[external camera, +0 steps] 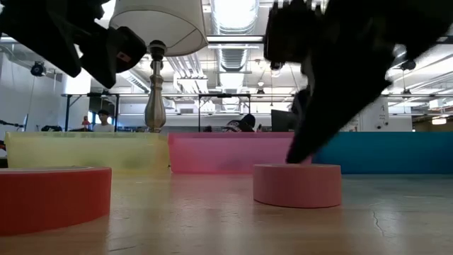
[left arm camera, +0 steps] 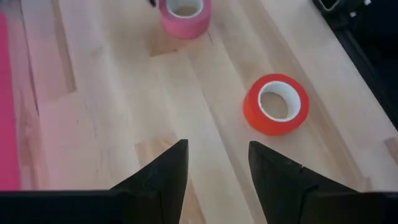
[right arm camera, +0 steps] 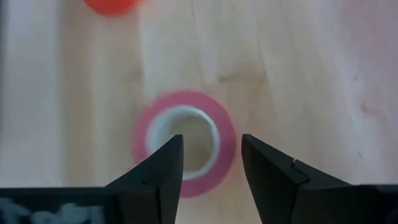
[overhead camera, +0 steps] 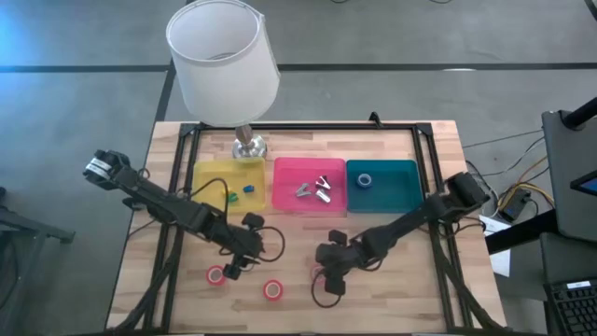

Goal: Pick and place Stapler, Stapler remover, tape
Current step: Put the pink tape into the blue bin

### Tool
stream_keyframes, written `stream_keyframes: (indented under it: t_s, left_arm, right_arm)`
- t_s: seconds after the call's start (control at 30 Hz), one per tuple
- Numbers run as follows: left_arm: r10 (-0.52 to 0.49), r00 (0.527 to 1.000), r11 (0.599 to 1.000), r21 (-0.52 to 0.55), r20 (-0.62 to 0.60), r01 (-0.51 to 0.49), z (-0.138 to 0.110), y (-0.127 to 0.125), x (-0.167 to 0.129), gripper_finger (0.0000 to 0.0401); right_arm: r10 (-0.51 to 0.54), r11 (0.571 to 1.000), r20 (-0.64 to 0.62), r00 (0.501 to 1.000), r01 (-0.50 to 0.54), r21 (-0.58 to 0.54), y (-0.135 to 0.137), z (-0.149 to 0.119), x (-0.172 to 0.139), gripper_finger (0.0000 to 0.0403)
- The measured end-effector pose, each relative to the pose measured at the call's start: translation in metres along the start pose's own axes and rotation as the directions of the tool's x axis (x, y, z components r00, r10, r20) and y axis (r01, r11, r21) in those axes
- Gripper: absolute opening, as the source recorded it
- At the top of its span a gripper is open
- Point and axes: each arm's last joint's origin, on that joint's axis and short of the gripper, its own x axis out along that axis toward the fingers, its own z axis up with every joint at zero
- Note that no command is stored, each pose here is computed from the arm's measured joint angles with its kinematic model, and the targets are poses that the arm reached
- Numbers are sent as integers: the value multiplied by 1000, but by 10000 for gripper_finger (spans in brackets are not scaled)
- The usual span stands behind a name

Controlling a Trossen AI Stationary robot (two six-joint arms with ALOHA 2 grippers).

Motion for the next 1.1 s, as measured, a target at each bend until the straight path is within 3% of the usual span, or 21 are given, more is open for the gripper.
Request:
stream_keyframes:
  t_s: [0.33,0.53,0.67,0.87,0.97,1.1]
  left_arm:
    - [1,1000,1000,1,-1,-1,0,-1,0,172]
    - [7,1000,1000,-15,-2,-7,0,0,0,172]
    - [7,1000,1000,-16,2,-7,0,0,0,172]
    - [9,1000,1000,-21,7,-9,0,0,0,172]
    - [9,1000,1000,-19,10,-9,1,0,0,172]
    - [14,1000,1000,-24,19,-13,1,0,0,172]
  right_arm:
    - [-61,998,-34,998,61,-17,-2,-5,29,146]
    - [-56,998,-44,997,55,-37,-2,-2,26,87]
    - [-102,994,-99,990,98,-46,-9,-3,14,40]
    - [-205,978,-181,962,206,-14,-23,1,-25,38]
    - [-318,947,-165,934,322,-3,-31,3,-53,38]
    - [-484,871,-145,863,491,17,-46,2,-92,45]
